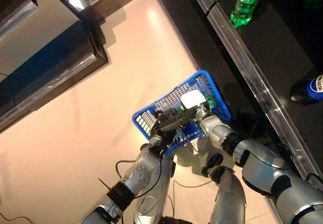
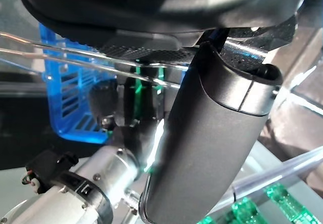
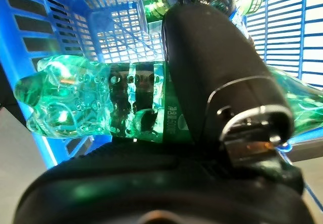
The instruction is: Pick up the drink and place into the basket.
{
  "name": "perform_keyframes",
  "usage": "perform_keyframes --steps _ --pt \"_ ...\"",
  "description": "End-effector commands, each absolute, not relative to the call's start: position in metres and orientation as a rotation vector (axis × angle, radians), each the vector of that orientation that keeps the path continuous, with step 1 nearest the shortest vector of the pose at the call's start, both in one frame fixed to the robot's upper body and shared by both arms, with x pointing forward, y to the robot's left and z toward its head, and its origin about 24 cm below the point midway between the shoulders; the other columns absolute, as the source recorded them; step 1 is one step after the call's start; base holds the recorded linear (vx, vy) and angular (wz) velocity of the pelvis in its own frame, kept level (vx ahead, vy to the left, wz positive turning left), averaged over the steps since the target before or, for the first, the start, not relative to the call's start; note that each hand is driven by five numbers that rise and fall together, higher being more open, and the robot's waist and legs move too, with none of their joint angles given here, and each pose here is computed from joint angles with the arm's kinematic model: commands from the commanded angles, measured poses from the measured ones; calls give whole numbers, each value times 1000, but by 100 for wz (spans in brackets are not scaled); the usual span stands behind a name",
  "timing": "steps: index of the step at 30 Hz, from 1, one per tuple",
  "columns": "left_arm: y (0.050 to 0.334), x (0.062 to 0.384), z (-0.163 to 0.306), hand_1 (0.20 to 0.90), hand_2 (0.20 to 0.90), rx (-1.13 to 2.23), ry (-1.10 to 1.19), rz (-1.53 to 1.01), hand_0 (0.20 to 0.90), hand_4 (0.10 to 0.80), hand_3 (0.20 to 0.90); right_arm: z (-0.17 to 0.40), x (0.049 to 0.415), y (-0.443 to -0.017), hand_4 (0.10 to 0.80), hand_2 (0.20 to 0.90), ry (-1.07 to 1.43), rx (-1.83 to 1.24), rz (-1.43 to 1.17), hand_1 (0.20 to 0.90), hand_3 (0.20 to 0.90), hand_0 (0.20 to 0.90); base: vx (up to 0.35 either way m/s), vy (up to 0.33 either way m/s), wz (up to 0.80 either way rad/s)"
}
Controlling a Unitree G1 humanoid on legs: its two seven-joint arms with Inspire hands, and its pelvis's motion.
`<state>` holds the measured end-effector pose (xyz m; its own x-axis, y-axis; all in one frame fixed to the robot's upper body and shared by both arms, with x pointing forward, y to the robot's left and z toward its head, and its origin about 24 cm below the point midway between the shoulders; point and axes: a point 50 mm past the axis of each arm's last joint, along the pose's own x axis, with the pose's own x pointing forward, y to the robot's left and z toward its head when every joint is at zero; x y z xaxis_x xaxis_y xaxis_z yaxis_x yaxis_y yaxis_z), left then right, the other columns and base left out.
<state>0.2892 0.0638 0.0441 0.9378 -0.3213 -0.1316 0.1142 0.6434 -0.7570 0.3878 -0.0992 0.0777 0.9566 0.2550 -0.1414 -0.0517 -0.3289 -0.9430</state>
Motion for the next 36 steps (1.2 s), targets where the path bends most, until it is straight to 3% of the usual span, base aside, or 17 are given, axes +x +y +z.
perform_keyframes --steps 1,2,3,23,36 --pt "34 287 114 300 300 -965 -46 -547 300 100 200 164 404 -47 638 761 -507 -1903 139 761 738 761 0 0 0" --pt "34 288 114 300 300 -963 -46 -548 300 100 200 164 404 -47 638 761 -512 -1897 133 761 738 761 0 0 0" --pt "33 289 114 300 300 -963 -45 -547 300 100 200 165 404 -46 800 900 -515 -1888 126 900 900 900 0 0 0" --pt "30 296 116 300 300 -971 -48 -532 300 100 200 166 403 -44 800 900 -528 -1775 103 900 900 900 0 -1 1" --pt "52 298 122 300 300 -952 -96 -414 300 100 200 177 389 -36 800 900 -592 -1439 70 900 900 900 -16 -10 -2"
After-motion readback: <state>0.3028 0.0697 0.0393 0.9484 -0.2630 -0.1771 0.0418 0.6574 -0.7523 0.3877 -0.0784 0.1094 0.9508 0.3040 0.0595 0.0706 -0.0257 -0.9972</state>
